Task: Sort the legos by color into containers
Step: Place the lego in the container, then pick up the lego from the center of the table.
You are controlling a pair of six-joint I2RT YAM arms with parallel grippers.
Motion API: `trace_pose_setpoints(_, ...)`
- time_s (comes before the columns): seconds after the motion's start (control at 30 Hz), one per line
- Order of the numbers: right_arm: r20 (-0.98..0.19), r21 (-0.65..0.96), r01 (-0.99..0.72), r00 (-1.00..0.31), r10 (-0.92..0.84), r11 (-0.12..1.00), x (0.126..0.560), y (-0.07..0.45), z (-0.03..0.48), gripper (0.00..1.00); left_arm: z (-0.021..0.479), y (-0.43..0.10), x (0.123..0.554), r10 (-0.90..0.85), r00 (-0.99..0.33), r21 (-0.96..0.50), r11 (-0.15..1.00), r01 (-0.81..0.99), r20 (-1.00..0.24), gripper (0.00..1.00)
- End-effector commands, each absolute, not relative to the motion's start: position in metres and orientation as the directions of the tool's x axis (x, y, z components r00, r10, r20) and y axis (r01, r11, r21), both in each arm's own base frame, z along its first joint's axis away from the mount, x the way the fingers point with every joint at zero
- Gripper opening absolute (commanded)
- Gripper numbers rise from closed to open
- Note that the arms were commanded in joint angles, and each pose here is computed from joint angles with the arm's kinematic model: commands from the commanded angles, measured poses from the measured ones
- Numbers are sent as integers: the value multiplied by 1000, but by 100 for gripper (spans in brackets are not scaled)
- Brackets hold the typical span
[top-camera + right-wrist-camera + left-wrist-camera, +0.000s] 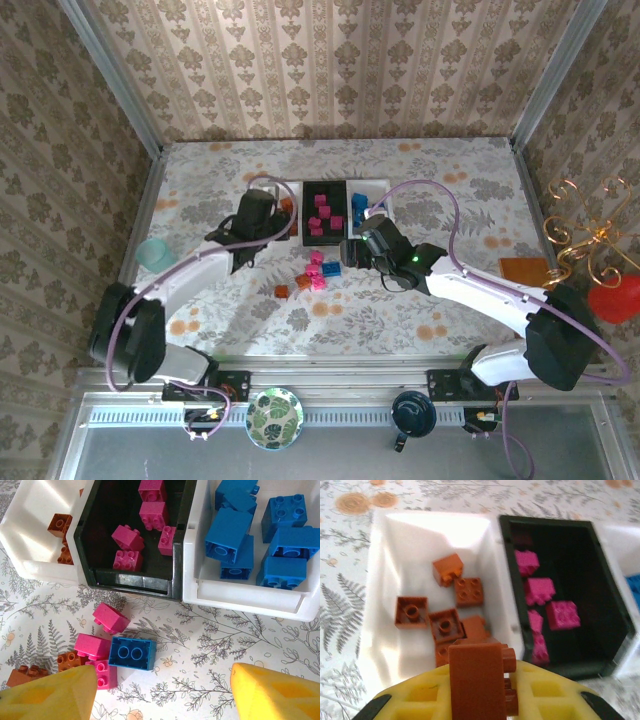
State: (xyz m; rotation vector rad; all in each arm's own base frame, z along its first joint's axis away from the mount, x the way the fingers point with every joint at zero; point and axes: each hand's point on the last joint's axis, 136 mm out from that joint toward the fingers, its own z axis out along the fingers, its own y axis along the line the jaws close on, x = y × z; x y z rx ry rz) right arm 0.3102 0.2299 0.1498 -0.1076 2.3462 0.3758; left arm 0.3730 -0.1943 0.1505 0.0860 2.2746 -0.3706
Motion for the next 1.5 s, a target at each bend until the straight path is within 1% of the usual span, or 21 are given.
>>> trace_pose_setpoints(0.0,-674,232,-189,-739,17,954,303,231,140,72,128,-188,394,-41,-712,-214,964,155,-701,18)
trace_pose_setpoints(0.13,-656,242,-240,-755,-24,940,294,239,134,72,118,-198,418,-39,-737,-221,963,151,-675,19)
trace_pose_setpoints(0.2,-651,255,-294,-757,-61,921,287,250,133,72,114,-203,426,-34,-747,-222,963,153,-664,22)
trace_pose_setpoints(0.23,-648,259,-312,-758,-75,914,285,253,132,72,115,-205,428,-34,-749,-225,962,155,-662,26)
trace_pose_setpoints(0.27,-648,262,-337,-756,-95,904,282,259,132,72,116,-195,436,-63,-749,-235,964,126,-659,32)
trace_pose_setpoints(0.33,-649,266,-379,-750,-127,886,278,269,133,73,126,-197,438,-86,-741,-265,956,128,-667,45)
trace_pose_setpoints(0.4,-633,262,-424,-753,-177,867,272,282,124,73,142,-200,435,-109,-721,-300,943,142,-684,54)
trace_pose_setpoints(0.5,-634,253,-494,-734,-243,832,264,302,122,73,170,-201,425,-136,-688,-341,925,169,-713,63)
trace_pose_setpoints(0.67,-632,219,-595,-690,-352,774,252,339,115,73,212,-192,387,-174,-629,-385,897,216,-758,71)
trace_pose_setpoints(0.8,-623,171,-642,-658,-422,747,249,368,106,72,216,-169,344,-199,-599,-386,900,202,-776,78)
trace_pose_setpoints(0.87,-620,142,-622,-662,-421,770,257,373,100,71,211,-155,323,-211,-595,-386,904,183,-775,80)
trace_pose_setpoints(0.93,-615,109,-569,-683,-395,815,270,371,96,70,201,-142,304,-223,-599,-387,909,157,-769,81)
trace_pose_setpoints(1.0,-597,88,-479,-728,-339,873,287,360,88,69,189,-132,285,-238,-605,-396,908,140,-760,82)
trace_pose_setpoints(1.1,-575,114,-366,-782,-239,924,302,351,80,71,177,-121,265,-263,-607,-410,905,116,-750,84)
trace_pose_setpoints(1.13,-577,116,-349,-786,-223,930,304,351,79,71,171,-118,261,-267,-611,-411,905,106,-745,85)
trace_pose_setpoints(1.2,-573,104,-314,-795,-202,944,308,351,76,70,164,-112,253,-278,-607,-416,904,96,-745,91)
trace_pose_setpoints(1.33,-572,56,-260,-800,-182,964,315,345,66,67,153,-106,244,-276,-618,-408,910,79,-736,92)
trace_pose_setpoints(1.47,-573,54,-247,-801,-173,967,319,348,63,62,146,-106,241,-273,-630,-406,911,74,-727,93)
